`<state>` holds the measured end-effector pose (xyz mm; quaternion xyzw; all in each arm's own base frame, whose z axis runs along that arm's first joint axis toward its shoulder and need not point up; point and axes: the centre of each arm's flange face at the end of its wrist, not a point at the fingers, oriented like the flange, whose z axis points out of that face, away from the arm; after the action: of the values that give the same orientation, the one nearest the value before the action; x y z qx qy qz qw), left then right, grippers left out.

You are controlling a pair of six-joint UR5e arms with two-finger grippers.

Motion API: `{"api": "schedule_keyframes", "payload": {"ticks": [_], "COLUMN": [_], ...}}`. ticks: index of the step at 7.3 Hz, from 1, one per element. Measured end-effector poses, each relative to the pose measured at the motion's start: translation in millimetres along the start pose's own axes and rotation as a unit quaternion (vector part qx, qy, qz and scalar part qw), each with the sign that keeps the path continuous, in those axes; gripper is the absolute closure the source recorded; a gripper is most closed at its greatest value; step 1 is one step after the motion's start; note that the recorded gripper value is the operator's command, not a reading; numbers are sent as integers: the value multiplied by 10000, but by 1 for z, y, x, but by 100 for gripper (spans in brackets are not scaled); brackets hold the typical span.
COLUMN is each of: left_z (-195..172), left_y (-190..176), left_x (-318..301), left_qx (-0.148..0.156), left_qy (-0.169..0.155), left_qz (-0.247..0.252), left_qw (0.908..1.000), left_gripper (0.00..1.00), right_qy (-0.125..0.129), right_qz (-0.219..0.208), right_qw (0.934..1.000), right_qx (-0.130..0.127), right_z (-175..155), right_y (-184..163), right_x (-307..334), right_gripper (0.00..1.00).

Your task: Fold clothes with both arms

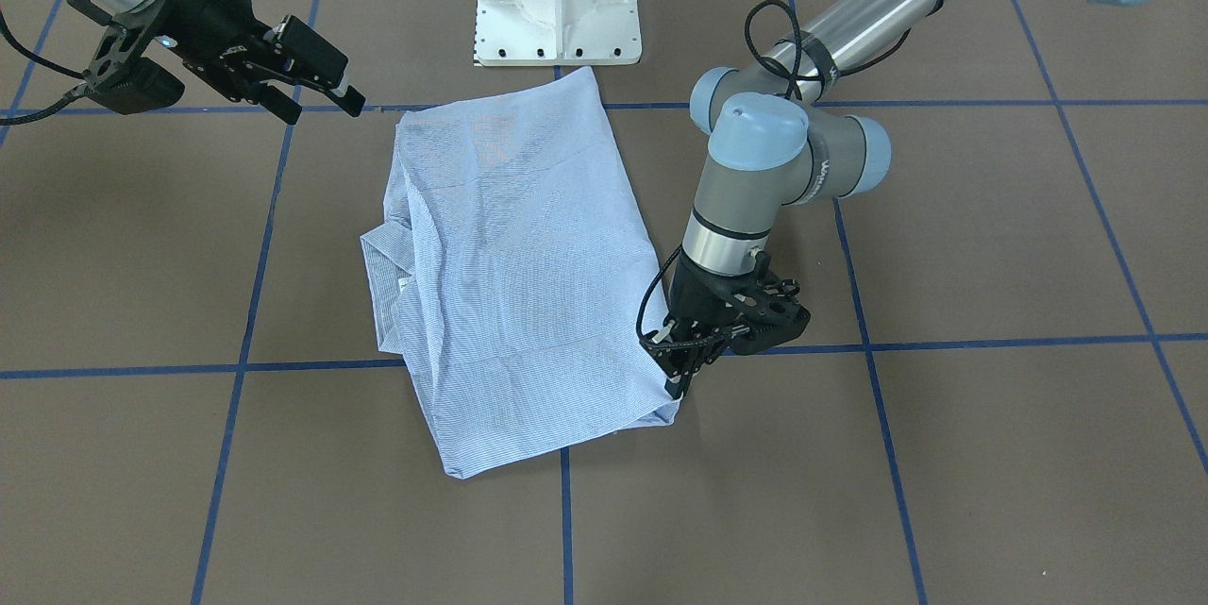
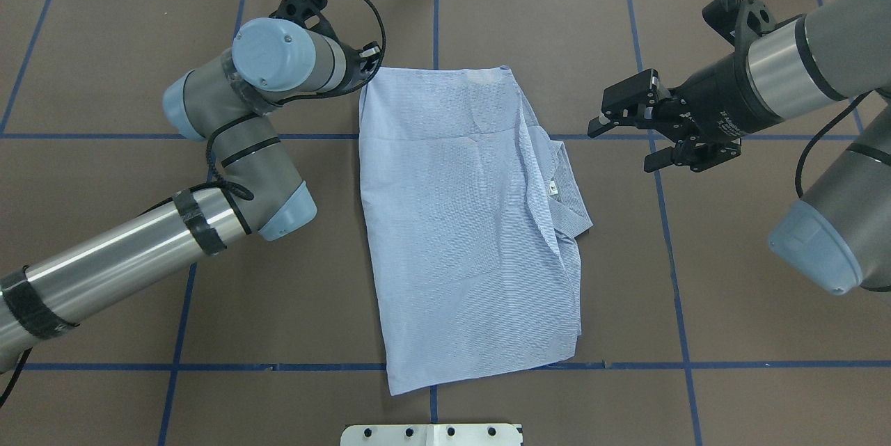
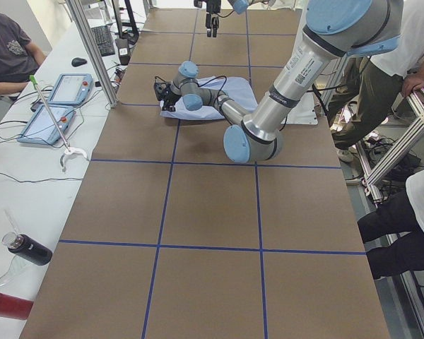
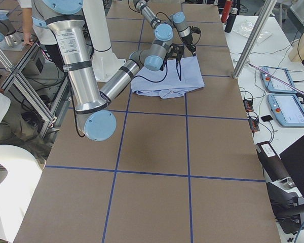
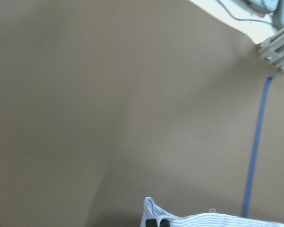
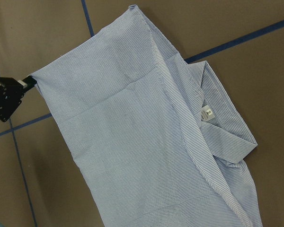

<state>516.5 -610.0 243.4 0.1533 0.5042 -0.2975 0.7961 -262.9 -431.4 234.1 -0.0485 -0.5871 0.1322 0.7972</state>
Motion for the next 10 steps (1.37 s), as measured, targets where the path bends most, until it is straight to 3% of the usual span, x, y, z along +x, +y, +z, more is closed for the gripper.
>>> {"api": "schedule_keyframes", "payload": {"ticks": [2, 3, 4, 7, 9, 10], "left_z": [16, 25, 30, 19, 7, -3], "left_y": [-40, -52, -57, -58, -55, -51], "left_x": [12, 5, 2, 23, 27, 9], "left_qx": [319, 397, 427, 425, 344, 158], "left_qy": [237, 250, 291, 516, 603, 597], "left_qz": [242, 335, 377, 412, 471, 515], "left_qw": [9989, 9983, 9980, 9969, 9965, 9968], "left_gripper": [100, 91, 2, 0, 0, 0], "right_qy": [-19, -24, -14, 193, 587, 802], "right_qz": [-21, -30, -35, -335, -870, -1052], "right_qw": [9999, 9999, 9998, 9985, 9927, 9888], "right_qx": [109, 153, 182, 386, 597, 689], "right_z": [-3, -3, -1, 37, 81, 110], "right_y": [-2, -3, -3, -10, -36, -45], "right_x": [-2, -3, -3, -10, -5, -6], "right_gripper": [0, 0, 0, 0, 0, 0]}}
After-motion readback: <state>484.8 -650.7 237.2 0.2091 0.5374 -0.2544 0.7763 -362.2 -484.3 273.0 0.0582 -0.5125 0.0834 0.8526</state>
